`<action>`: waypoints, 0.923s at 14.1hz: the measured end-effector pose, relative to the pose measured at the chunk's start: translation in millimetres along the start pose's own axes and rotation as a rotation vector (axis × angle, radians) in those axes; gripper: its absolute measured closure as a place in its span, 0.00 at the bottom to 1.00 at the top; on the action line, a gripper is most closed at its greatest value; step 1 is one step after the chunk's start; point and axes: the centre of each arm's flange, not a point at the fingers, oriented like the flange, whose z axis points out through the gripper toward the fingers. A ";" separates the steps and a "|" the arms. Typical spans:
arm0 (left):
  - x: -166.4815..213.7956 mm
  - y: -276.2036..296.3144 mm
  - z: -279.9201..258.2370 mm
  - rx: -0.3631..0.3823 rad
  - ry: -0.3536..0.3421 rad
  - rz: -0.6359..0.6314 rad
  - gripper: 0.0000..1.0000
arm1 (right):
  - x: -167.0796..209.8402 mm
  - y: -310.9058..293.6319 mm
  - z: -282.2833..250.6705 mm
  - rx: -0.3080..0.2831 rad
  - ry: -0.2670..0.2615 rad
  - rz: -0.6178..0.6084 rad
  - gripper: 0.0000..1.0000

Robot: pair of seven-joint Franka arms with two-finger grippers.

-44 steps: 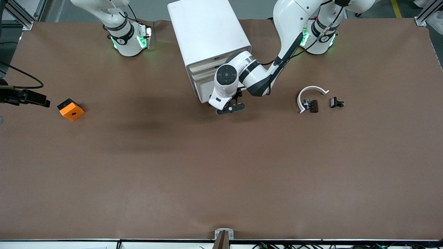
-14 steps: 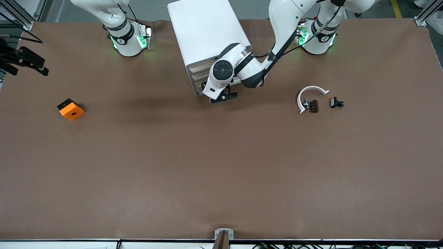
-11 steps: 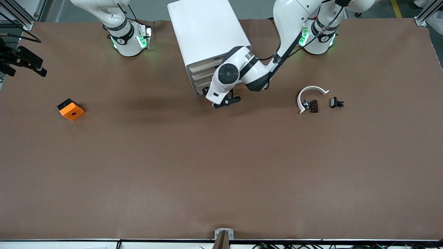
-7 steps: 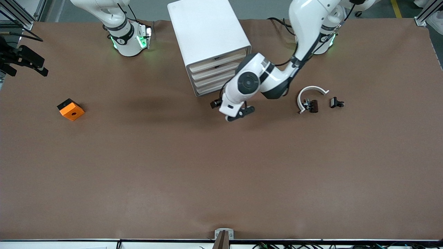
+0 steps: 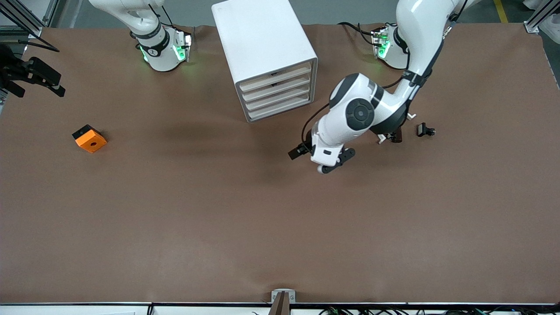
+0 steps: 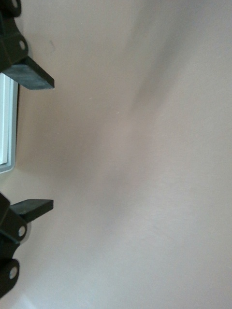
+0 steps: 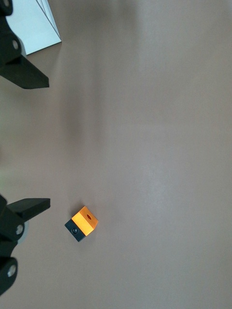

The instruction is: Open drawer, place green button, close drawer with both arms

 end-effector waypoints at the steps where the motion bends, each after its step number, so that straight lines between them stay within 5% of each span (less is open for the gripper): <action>1: 10.9 -4.6 -4.6 0.000 0.001 -0.018 0.00 | 0.0 0.2 0.0 0.000 0.000 0.000 0.00; 10: 109.9 -50.5 -57.1 -0.029 0.017 -0.150 0.00 | -1.6 4.3 -2.3 0.000 -0.005 0.008 0.00; 13: 128.5 -74.2 -62.4 0.074 0.022 -0.049 0.00 | 1.0 5.3 -7.7 0.000 0.027 0.010 0.00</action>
